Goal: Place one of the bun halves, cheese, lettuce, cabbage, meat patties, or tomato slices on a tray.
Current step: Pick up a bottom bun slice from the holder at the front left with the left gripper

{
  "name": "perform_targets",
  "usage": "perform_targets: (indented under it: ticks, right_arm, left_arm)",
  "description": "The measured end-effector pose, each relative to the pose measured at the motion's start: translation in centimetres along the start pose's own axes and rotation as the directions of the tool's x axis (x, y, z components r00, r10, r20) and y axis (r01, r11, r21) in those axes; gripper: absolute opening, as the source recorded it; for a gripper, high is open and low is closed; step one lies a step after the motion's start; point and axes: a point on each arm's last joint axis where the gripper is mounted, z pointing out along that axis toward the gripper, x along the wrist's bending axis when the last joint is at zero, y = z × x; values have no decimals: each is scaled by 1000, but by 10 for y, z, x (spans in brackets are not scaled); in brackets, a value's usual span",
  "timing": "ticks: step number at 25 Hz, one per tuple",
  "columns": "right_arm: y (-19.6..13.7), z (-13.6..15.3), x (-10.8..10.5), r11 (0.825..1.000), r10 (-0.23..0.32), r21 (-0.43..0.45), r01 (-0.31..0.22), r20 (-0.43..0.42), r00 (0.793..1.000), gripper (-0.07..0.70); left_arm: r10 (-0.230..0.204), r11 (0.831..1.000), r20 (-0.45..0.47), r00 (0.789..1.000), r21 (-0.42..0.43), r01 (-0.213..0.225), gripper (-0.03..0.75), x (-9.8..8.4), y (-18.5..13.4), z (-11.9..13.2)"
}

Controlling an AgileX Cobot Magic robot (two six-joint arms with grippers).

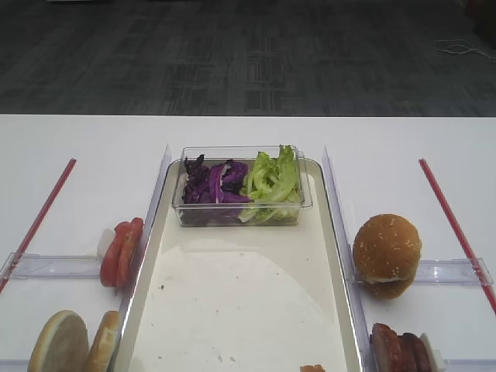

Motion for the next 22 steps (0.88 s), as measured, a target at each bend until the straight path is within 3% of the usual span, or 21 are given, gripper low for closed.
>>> perform_targets:
  ticks: [22]
  right_arm:
    - [0,0,0,1000,0,0,0,0,1000,453]
  left_arm:
    - [0,1000,0,1000,0,0,350,0,0,0]
